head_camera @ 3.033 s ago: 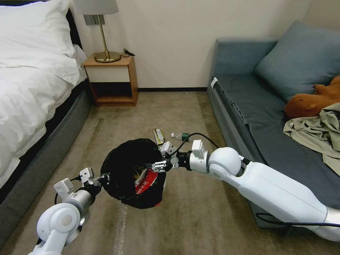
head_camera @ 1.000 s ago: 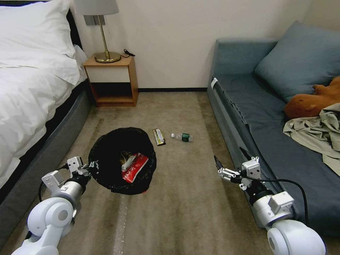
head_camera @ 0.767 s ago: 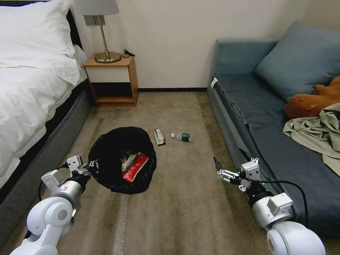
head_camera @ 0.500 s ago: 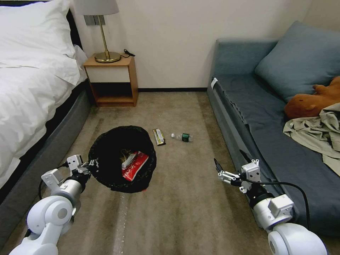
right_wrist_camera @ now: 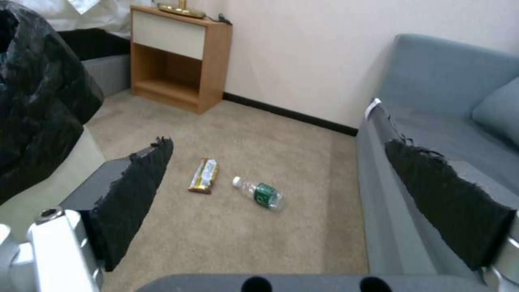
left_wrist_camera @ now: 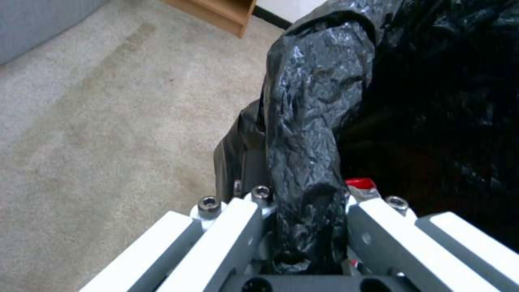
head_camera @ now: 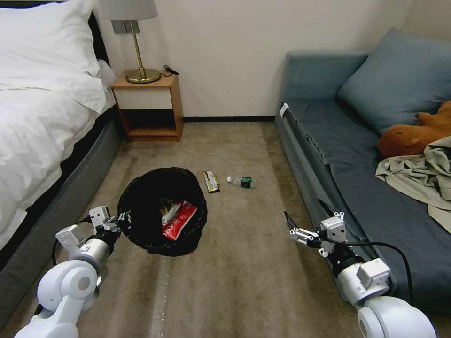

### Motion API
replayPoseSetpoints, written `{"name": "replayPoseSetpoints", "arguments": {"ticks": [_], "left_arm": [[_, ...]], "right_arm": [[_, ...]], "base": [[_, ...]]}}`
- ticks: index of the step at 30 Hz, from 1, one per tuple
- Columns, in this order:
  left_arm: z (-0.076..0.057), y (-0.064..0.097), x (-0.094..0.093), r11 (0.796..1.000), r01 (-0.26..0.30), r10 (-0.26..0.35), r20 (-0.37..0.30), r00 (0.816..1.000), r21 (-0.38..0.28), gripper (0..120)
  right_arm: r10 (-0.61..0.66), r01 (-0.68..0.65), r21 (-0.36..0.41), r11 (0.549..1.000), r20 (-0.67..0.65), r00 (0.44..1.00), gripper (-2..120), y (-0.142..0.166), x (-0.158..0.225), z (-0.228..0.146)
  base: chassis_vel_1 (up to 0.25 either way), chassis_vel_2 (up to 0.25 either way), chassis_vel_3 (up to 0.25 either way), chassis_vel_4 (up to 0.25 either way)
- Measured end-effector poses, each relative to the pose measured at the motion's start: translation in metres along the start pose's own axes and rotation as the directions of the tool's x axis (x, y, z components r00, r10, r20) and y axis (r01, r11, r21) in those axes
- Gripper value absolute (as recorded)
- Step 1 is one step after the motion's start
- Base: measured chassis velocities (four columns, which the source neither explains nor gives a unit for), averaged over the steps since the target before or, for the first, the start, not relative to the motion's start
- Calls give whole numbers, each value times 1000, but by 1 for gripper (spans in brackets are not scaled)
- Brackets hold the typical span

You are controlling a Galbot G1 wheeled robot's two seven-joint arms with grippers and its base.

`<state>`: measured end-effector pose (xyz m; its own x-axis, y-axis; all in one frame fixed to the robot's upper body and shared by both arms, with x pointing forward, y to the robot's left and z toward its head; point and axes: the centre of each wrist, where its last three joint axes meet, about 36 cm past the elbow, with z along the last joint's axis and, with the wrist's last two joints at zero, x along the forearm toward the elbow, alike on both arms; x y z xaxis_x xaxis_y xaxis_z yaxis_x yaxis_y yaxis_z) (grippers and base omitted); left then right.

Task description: Pick up the trash bin, then pick up the garbage on the floor and place it into the trash bin.

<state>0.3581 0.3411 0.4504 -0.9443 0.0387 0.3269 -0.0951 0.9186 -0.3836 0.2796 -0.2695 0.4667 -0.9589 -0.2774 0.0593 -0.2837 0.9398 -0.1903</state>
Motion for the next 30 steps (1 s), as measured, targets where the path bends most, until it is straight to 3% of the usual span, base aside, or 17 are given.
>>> {"name": "replayPoseSetpoints", "arguments": {"ticks": [11,30], "left_arm": [[2,-1,3,1000,1,-1,2,1000,4,2],[1,1,3,1000,4,-4,2,1000,-2,2]], "right_arm": [[-5,5,4,1000,9,1000,100,-2,3,2],[-18,18,-5,1000,14,1000,100,1,6,8]], "base": [[-26,37,31,-27],[-140,142,146,-141]]}}
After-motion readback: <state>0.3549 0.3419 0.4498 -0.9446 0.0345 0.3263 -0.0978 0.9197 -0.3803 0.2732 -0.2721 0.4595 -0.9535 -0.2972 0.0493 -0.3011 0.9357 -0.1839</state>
